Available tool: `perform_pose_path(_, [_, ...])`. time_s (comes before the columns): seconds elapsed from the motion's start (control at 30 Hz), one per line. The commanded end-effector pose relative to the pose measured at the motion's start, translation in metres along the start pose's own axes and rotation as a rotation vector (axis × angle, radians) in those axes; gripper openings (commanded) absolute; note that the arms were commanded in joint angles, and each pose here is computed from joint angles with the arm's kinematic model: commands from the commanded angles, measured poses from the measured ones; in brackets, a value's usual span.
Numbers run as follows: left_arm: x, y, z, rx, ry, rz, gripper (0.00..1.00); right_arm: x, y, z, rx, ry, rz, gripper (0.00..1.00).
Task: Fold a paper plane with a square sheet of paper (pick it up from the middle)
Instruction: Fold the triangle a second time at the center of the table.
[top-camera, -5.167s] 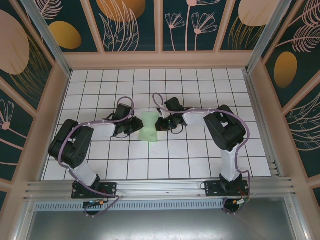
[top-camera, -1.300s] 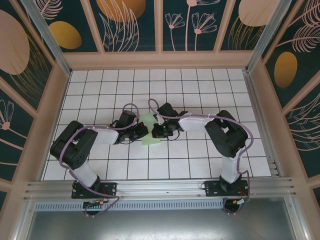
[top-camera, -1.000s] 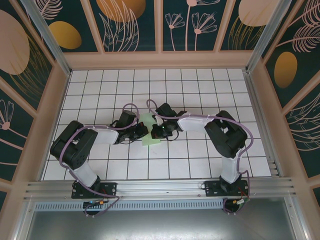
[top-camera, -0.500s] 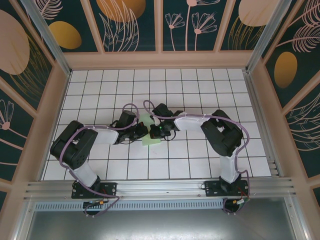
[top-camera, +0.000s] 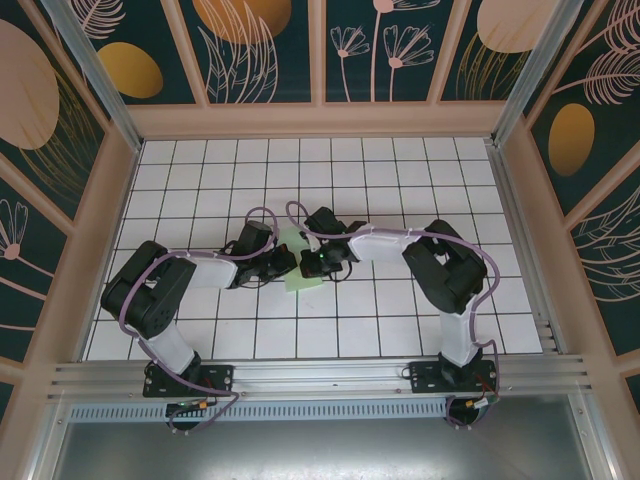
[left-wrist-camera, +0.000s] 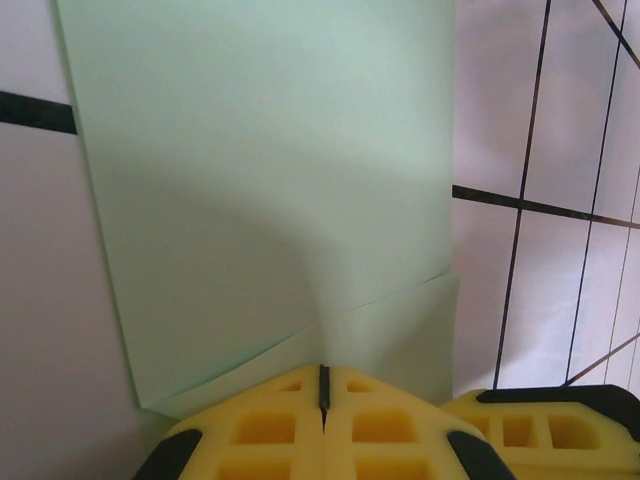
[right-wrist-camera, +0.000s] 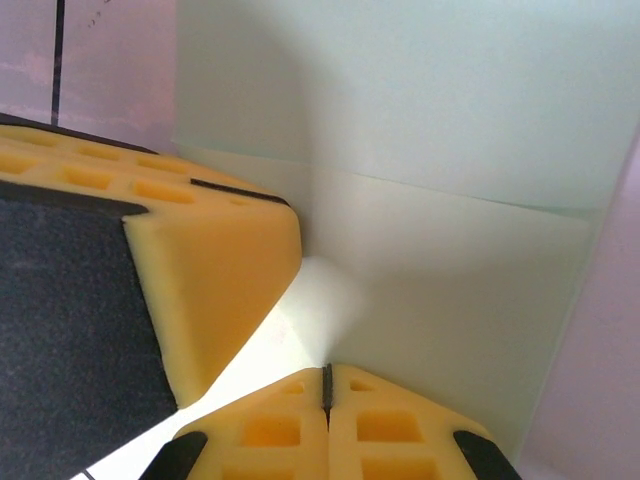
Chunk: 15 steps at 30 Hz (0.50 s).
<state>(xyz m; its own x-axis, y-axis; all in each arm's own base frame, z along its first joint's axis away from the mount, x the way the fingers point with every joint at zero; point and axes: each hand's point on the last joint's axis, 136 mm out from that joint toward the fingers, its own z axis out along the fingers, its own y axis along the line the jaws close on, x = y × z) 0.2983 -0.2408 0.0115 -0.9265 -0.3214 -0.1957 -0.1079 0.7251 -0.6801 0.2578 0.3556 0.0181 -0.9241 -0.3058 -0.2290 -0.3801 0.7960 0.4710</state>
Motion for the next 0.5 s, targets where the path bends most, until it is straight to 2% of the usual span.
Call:
perform_pose_path(0.0, [0.03, 0.063, 0.006, -0.226, 0.079, -0.055, 0.03, 0.026, -0.028, -0.007, 0.102, 0.072, 0.014, 0.01])
perform_pose_path(0.47, [0.029, 0.061, 0.006, -0.223, 0.079, -0.051, 0.03, 0.048, -0.042, -0.017, 0.114, 0.095, 0.032, 0.01])
